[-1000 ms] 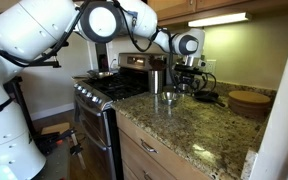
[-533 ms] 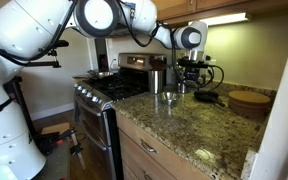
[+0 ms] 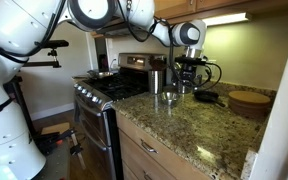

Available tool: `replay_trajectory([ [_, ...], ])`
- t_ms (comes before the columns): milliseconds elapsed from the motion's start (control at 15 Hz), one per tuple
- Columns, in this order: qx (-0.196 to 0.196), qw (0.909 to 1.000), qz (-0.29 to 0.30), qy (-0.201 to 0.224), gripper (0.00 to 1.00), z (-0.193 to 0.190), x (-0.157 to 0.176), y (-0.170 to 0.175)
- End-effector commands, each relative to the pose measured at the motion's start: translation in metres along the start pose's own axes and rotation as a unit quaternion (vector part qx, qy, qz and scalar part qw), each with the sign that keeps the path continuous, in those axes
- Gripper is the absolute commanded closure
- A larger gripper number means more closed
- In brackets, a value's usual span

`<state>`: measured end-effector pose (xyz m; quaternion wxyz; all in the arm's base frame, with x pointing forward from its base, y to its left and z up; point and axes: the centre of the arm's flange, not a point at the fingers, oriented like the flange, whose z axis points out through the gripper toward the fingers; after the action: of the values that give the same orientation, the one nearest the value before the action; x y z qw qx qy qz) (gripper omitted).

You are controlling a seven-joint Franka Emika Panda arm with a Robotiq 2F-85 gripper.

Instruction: Get the right silver bowl and put it on top of the left silver bowl

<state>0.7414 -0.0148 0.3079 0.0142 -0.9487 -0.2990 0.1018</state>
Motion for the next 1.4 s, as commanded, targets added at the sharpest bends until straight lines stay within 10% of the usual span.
replay_trajectory([
  [0, 0.004, 0.9994, -0.005, -0.033, 0.0, -0.011, -0.039, -0.023],
  [1333, 0.016, 0.9964, 0.019, -0.081, 0.0, -0.02, -0.111, -0.078],
])
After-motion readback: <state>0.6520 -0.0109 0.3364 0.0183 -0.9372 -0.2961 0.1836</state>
